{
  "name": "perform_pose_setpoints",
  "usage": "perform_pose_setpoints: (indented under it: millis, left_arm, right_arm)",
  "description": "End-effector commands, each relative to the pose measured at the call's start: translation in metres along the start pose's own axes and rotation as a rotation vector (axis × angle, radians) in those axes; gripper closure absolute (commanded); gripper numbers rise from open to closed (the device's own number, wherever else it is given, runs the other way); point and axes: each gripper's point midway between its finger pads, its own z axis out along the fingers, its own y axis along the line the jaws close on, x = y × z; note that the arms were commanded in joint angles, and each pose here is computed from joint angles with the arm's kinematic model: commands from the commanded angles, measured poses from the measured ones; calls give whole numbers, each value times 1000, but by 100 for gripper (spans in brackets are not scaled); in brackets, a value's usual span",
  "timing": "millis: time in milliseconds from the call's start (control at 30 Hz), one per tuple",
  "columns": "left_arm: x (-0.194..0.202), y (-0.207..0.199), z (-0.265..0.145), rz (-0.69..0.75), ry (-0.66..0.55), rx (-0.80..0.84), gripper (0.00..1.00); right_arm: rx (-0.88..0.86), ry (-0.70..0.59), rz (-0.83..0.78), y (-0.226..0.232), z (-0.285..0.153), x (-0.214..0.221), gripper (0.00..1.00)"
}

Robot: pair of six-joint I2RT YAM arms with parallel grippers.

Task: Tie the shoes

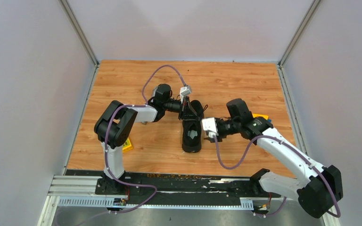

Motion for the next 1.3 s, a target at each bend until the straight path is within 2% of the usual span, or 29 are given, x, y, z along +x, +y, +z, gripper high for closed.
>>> perform_pose_setpoints:
  millis: [0, 167, 333, 400, 633, 767, 1133, 1267]
  left_arm:
    - [5, 0, -1, 18, 5, 18, 100]
    - [1, 3, -1, 2, -4, -11, 100]
    - [1, 5, -2, -9, -9, -37, 100]
    - [2, 5, -2, -12, -10, -38, 100]
    - [2, 6, -1, -6, -6, -36, 100]
    - [2, 6, -1, -6, -4, -39, 100]
    - [4, 3, -3, -16, 1, -38, 100]
    - [4, 3, -3, -14, 1, -37, 100]
  right_arm:
    - [103, -85, 454, -43, -9, -46, 50]
    - [94, -70, 844, -66, 10, -48, 51]
    - [117, 63, 1170, -74, 30, -23, 60]
    - [120, 100, 1251, -73, 31, -21, 60]
    - [192, 74, 1253, -83, 14, -34, 61]
    - [246, 94, 1309, -86, 8, -33, 65]
    - [311, 239, 1396, -77, 28, 9, 65]
    - [326, 259, 1403, -77, 30, 16, 69]
